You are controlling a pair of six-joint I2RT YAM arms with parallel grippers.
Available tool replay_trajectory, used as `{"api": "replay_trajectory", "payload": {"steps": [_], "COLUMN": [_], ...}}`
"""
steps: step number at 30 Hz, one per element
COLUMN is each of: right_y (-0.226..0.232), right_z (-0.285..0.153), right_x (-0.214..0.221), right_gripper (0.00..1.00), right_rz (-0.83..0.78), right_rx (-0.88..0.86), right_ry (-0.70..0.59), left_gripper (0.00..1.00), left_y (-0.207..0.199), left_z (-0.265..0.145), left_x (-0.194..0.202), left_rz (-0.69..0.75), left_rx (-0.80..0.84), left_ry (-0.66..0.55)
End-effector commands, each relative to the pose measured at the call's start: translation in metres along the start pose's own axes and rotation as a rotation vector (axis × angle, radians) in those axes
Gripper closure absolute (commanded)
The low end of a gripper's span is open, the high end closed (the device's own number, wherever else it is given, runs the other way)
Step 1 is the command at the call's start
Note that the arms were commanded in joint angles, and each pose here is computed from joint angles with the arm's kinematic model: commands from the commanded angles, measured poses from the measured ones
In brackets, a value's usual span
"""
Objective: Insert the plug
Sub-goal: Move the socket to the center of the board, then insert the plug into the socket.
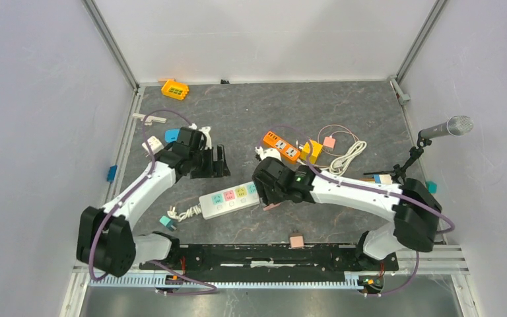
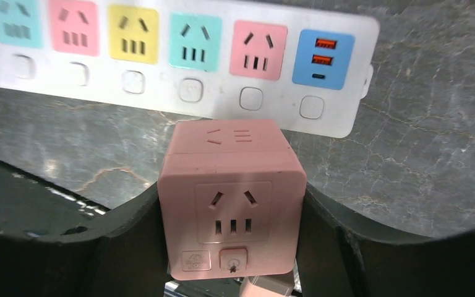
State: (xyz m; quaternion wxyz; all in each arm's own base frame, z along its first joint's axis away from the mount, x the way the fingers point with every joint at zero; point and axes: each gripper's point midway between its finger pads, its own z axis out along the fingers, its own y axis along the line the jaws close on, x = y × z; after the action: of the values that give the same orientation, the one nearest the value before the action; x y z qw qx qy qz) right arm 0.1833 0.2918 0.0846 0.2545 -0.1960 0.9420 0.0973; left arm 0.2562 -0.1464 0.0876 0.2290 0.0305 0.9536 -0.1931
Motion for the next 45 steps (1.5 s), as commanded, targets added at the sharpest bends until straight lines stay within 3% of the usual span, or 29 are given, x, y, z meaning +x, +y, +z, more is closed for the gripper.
{"api": "replay_trajectory", "payload": {"steps": [1, 9, 16, 21, 33, 45], "right_y": [0.004, -0.024, -0.028, -0.018, -0.008, -0.024], "right_z": [-0.040, -0.050, -0.034, -0.025, -0.020, 0.005], "right_x": [-0.050, -0.055, -0.055, -0.061, -0.095, -0.092], "right_gripper": [1.00, 1.00, 1.00, 1.00, 1.00, 1.00], "right_rz": [0.127, 0.274, 0.179, 0.145, 0.208, 0.180], "right_rx": [-0.068, -0.146, -0.152, -0.182, -0.351, -0.248], "right_ry": [-0.208, -0.313, -0.188, -0.064, 0.038, 0.064], "left_gripper": [0.12, 0.08, 0.09, 0.07, 0.00, 0.00], "left_y": [-0.012, 0.004, 0.002, 0.000, -0.015, -0.013], "left_z": [-0.033, -0.045, -0.045, -0.052, -0.059, -0.067], "left_x": [-0.030, 0.013, 0.044, 0.038, 0.032, 0.028], "left_rz": [0.014, -0.101, -0.166, -0.132, -0.089, -0.086], "left_rx": [0.004, -0.055, -0.009, 0.002, 0.102, 0.089], "left_ry": [-0.119, -0.027, 0.015, -0.031, -0.088, -0.150]}}
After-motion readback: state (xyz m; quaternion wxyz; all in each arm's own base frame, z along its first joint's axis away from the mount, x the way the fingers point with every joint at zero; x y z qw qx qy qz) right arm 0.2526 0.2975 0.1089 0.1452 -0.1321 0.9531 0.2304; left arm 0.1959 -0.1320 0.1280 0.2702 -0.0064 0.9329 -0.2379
